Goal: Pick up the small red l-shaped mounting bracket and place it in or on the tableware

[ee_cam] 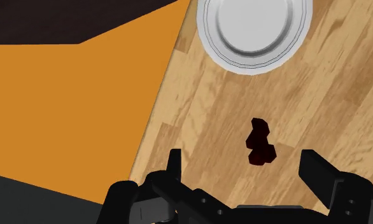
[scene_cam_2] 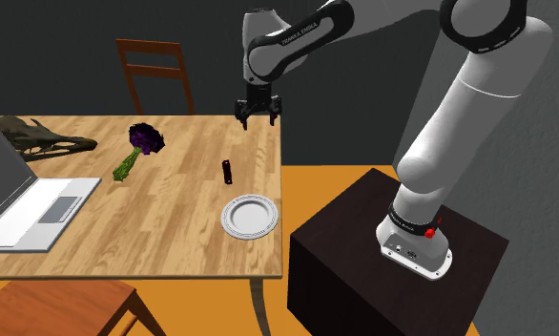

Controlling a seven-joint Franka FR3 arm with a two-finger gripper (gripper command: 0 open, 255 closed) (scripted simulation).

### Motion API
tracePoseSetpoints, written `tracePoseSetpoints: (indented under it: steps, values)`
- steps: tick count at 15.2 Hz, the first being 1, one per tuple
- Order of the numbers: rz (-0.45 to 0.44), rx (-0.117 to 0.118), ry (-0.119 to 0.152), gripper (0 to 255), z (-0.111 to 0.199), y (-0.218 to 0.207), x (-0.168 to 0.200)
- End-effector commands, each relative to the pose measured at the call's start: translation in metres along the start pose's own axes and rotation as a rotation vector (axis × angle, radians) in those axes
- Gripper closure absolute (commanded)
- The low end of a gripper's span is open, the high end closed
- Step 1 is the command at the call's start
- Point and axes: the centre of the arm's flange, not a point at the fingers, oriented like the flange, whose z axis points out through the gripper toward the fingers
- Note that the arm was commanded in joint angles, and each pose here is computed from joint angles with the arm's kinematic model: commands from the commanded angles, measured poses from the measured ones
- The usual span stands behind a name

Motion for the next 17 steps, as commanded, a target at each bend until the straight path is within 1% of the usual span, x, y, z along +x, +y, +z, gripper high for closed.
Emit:
tracePoseSetpoints:
  steps: [1, 17]
  values:
    - [0.020, -0.005, -0.009, 0, 0.023, -0.013, 0.009]
    - [0.170, -0.047, -0.076, 0, 0.200, -0.108, 0.094]
